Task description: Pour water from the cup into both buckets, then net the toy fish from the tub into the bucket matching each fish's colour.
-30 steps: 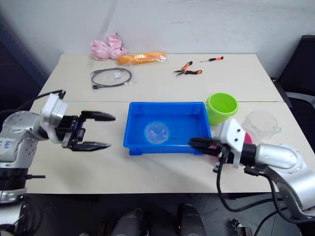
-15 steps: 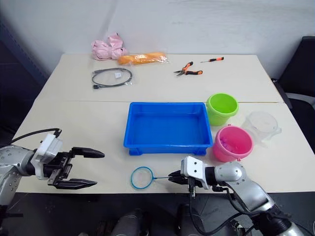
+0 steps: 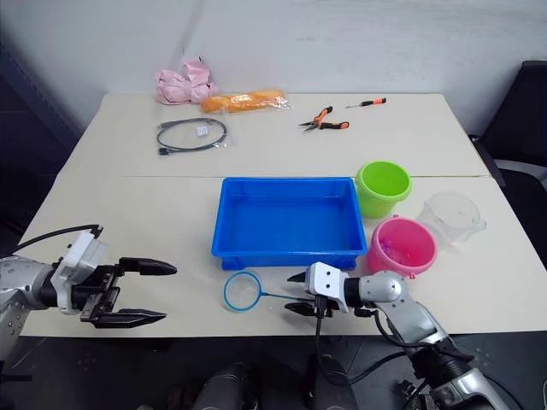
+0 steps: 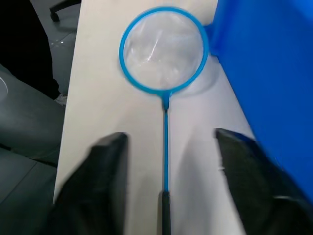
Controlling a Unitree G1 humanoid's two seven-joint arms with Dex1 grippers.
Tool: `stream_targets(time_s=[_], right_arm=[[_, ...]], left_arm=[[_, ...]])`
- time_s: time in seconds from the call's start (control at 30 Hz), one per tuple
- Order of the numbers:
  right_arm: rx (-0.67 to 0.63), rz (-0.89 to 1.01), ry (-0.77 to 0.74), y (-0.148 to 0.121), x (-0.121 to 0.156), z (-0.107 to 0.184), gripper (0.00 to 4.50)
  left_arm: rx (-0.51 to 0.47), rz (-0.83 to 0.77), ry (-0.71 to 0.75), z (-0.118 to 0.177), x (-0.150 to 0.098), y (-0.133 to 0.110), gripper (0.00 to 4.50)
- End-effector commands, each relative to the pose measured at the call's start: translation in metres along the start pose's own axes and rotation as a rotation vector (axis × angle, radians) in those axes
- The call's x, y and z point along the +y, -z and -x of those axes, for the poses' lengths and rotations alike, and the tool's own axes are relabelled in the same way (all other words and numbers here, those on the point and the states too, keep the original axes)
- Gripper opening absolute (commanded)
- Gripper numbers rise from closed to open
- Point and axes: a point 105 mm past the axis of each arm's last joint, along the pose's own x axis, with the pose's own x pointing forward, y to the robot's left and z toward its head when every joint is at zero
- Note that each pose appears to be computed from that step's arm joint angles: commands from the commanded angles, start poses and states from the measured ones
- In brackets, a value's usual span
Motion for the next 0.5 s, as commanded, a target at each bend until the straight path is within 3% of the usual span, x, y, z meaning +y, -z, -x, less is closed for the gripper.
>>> stream_targets(time_s=[0.03, 0.17, 0.27, 0.5], right_arm=[[-0.035, 0.085, 0.039, -0.023, -0.002, 0.021, 4.47], [-0.124, 0.085, 0.037, -0.051, 0.014, 0.05, 4.47], [-0.172, 0.043, 0.048, -0.065, 0.027, 0.078, 4.47], [0.026, -0.061, 0.245, -0.055, 0.018, 0.174, 4.47]], left_arm=[[0.005, -0.04, -0.044, 0.008, 0.002, -0.007, 4.5], [0.055, -0.097, -0.185, 0.016, 0.013, 0.004, 4.5], [0.127, -0.28, -0.357, 0.027, 0.023, 0.021, 4.5], [0.185, -0.194, -0.61, 0.074, 0.025, 0.058, 4.5]])
